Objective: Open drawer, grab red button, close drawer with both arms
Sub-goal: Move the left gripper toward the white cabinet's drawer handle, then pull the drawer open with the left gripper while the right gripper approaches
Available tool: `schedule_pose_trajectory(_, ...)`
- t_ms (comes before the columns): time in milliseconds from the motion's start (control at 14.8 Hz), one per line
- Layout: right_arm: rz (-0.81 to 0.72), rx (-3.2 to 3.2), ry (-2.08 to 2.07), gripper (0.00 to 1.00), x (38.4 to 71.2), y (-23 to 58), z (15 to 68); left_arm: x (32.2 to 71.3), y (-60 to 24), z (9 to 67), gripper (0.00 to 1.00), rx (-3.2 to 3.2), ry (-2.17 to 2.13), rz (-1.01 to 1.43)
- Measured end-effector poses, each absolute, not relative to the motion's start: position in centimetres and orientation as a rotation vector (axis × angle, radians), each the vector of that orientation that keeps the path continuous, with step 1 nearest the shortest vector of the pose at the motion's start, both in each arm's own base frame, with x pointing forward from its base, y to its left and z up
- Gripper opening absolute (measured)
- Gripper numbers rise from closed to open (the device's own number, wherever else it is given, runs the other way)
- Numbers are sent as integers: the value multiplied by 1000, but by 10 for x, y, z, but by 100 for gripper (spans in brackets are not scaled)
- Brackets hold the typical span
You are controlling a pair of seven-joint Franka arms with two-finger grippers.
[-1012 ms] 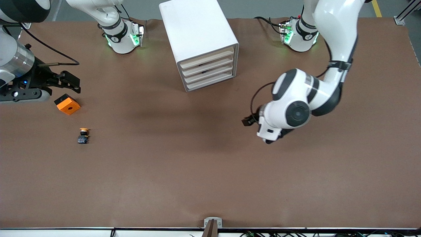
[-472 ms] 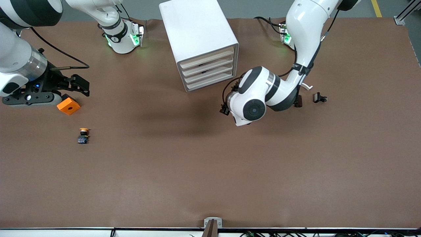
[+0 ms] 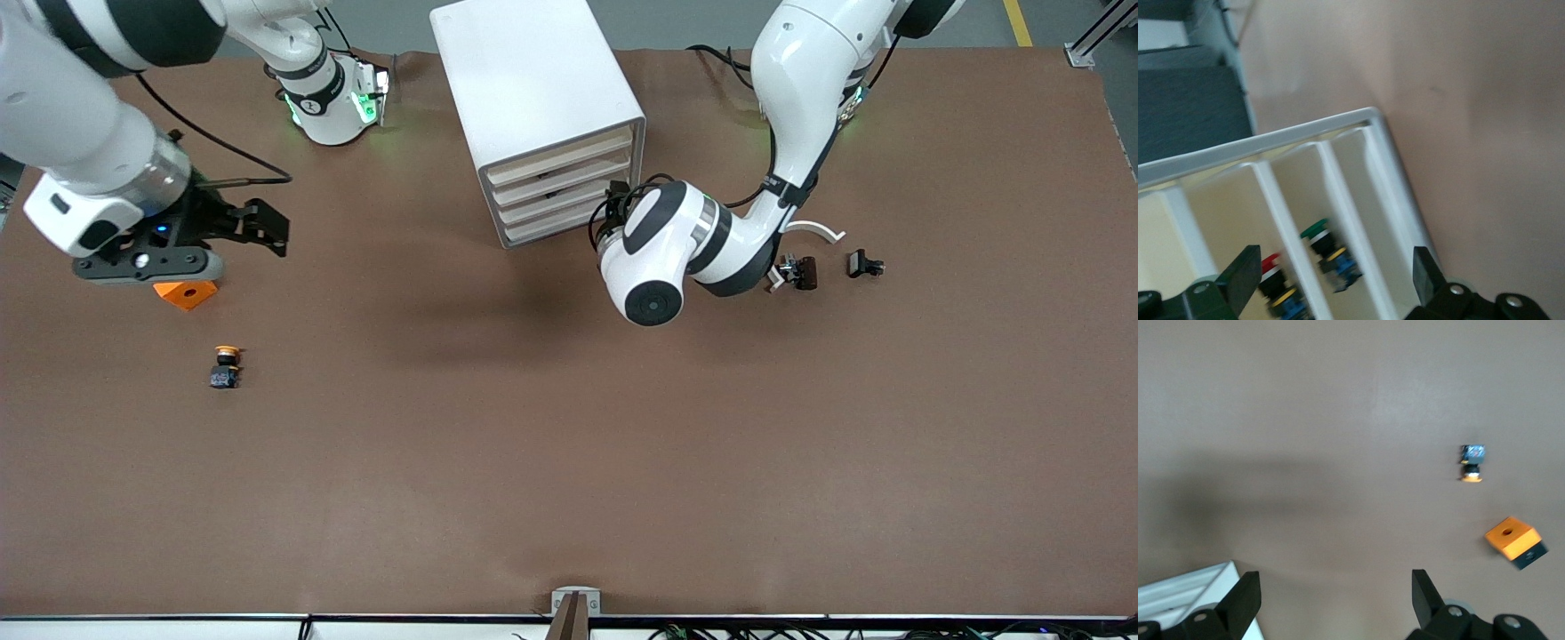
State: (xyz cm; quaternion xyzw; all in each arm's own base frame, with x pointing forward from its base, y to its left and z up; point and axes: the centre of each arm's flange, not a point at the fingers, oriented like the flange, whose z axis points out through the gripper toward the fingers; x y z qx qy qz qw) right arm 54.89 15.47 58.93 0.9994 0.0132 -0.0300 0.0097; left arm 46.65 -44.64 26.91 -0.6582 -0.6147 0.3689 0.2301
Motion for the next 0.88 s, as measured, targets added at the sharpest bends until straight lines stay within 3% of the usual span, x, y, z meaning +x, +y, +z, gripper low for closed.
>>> schedule_pose_trajectory(472, -141, 3157, 10, 100, 523, 224, 591, 461, -443, 202, 100, -1566, -1667, 1255)
schedule_pose_trajectory(877, -182, 3197, -129, 100, 507, 259, 593, 470, -447, 205, 96, -1404, -1727, 1378)
